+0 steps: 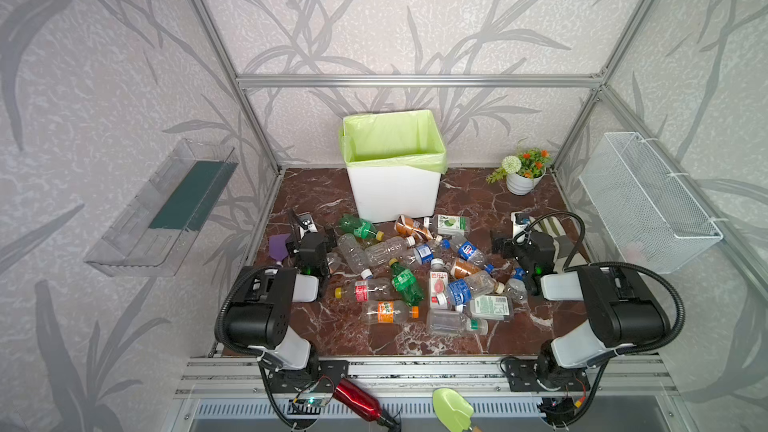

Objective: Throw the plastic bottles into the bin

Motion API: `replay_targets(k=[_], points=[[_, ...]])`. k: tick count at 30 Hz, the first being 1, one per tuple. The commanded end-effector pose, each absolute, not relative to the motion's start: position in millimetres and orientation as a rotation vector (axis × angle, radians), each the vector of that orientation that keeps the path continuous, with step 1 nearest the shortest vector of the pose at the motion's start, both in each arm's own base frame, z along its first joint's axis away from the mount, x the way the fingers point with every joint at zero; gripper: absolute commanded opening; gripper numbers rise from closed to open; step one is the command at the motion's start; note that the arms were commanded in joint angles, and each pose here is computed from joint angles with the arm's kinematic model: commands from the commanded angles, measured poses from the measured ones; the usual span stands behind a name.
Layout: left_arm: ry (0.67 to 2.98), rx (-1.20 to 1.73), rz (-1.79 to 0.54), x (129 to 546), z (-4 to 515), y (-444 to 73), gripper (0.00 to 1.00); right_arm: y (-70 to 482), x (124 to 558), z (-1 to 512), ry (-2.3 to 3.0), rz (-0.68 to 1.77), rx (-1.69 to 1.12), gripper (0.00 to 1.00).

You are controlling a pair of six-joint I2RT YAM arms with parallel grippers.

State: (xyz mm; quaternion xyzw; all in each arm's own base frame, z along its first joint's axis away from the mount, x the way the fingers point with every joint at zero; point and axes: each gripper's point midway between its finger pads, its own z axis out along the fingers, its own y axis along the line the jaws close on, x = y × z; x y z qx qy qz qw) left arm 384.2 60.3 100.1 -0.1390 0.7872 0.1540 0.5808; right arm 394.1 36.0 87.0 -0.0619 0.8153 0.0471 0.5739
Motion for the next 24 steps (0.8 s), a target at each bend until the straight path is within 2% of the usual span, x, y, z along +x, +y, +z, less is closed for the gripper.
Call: replay_targets(k=[1,24], points=[[1.831,-0.333,0.349,384.8,101.0,60.9,0.99,40.0,398.0,93.2,1.892,0.114,-0.168,0.99],[1.824,-0.338,0.357,385.0,104.0,62.2,0.99,38.6,398.7,94.6,1.889,0.11,-0.162,0.99]])
